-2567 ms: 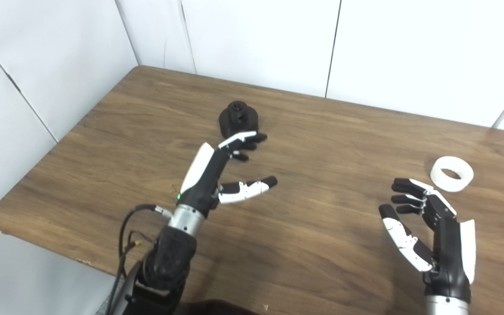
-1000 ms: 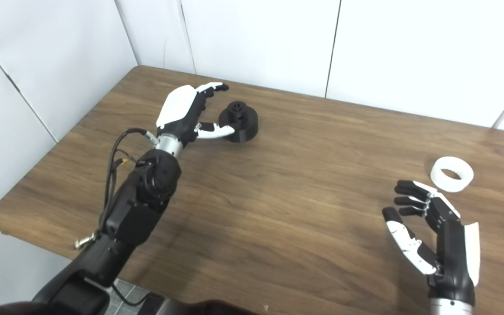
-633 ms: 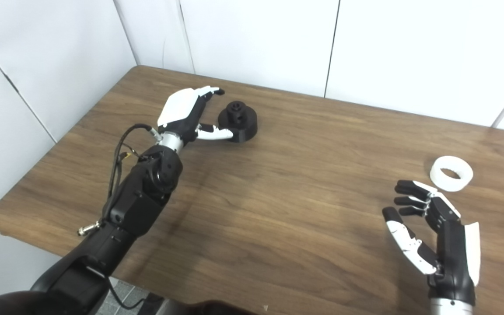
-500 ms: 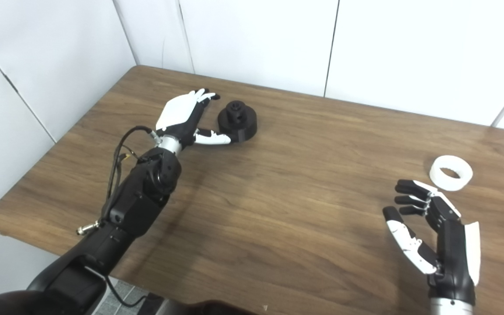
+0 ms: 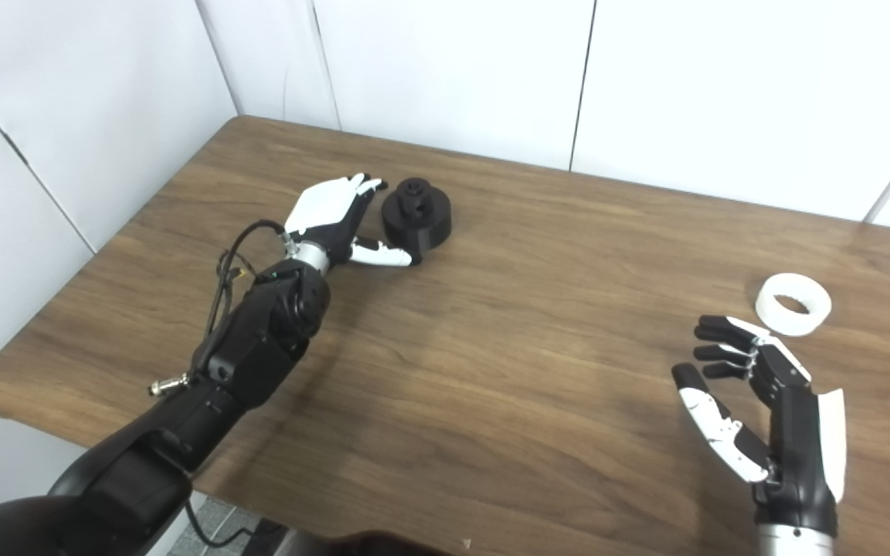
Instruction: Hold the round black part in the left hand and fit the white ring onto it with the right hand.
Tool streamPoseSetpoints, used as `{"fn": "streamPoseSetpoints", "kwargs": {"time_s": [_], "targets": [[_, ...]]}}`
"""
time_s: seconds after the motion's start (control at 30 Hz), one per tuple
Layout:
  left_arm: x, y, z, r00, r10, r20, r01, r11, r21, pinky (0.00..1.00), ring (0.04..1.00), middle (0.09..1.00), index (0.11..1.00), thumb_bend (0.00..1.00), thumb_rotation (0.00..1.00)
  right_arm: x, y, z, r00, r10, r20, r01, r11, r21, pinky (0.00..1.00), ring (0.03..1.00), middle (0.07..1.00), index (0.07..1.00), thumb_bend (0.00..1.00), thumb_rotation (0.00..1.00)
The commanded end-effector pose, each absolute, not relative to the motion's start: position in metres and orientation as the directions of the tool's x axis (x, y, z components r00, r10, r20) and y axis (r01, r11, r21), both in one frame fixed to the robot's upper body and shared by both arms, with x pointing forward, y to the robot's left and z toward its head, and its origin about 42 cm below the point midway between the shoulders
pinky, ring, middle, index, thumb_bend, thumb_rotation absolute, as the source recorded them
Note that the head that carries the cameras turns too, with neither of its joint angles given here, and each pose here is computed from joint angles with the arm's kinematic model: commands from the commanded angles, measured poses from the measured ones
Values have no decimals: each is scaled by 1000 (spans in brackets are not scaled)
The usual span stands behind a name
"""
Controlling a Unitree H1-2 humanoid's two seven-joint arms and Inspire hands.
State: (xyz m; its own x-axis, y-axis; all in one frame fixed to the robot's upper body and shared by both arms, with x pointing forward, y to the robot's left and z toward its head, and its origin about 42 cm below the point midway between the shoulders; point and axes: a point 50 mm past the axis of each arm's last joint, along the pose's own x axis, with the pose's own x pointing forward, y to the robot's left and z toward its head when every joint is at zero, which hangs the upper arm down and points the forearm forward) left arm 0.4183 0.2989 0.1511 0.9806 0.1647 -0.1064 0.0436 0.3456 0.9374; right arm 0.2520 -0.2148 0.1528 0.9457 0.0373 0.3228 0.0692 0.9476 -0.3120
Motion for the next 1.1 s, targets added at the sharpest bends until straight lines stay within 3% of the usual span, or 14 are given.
{"fn": "streamPoseSetpoints", "kwargs": {"time_s": [0.0, 1.07], "targets": [[435, 303, 177, 986, 165, -35, -20, 320, 947, 960, 1000, 1000, 916, 1000, 542, 232, -211, 151, 941, 11, 337, 89, 957, -277, 537, 611, 671, 674, 544, 439], [444, 277, 154, 995, 86, -40, -1, 439, 899, 907, 1000, 1000, 862, 992, 525, 227, -207, 152, 948, -5, 318, 95, 958, -269, 525, 610, 673, 675, 556, 460]]}}
